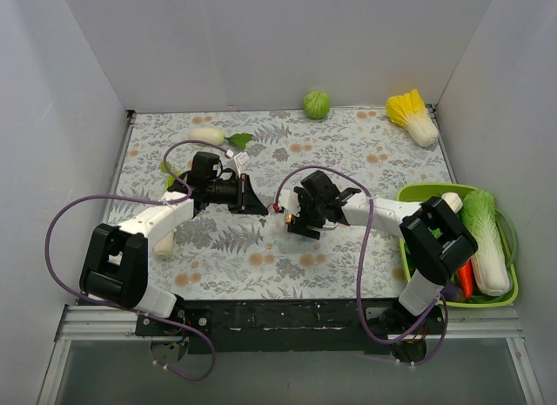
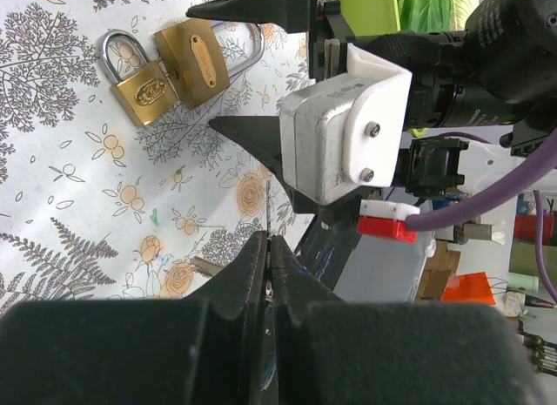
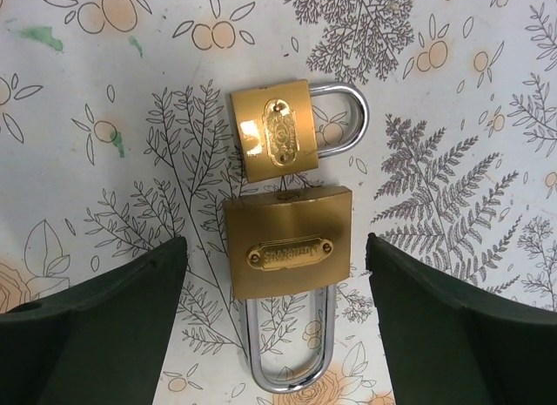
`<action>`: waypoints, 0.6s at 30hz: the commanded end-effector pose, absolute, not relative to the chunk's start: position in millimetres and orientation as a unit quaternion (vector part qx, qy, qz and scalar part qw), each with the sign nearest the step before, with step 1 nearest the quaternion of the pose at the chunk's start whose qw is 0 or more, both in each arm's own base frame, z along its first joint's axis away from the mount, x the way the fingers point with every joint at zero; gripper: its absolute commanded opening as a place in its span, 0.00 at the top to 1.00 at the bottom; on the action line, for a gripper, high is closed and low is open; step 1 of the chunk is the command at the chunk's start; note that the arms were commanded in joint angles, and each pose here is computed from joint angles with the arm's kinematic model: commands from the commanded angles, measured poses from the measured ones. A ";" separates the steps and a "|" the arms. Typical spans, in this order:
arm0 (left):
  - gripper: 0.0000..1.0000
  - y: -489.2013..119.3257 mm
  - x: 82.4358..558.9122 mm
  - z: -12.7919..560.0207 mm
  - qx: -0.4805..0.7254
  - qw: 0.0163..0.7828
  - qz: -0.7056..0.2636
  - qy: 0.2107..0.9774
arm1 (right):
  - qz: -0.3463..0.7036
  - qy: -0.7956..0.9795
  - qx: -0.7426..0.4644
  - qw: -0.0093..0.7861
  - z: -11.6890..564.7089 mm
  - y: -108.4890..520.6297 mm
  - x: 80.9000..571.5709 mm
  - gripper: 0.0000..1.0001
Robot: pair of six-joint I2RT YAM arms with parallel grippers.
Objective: Unlock with the key
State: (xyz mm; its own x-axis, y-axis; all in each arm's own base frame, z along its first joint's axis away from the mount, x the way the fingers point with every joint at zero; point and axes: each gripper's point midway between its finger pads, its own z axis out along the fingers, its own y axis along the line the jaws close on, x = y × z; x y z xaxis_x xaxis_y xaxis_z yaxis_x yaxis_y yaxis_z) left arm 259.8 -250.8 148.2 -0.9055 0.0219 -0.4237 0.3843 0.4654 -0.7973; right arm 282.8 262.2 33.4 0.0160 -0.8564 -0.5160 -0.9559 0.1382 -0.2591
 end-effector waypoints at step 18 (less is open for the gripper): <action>1.00 -248.0 256.0 166.8 0.139 0.206 -0.514 0.821 | 0.152 0.708 -0.645 0.243 31.7 256.9 294.2 0.11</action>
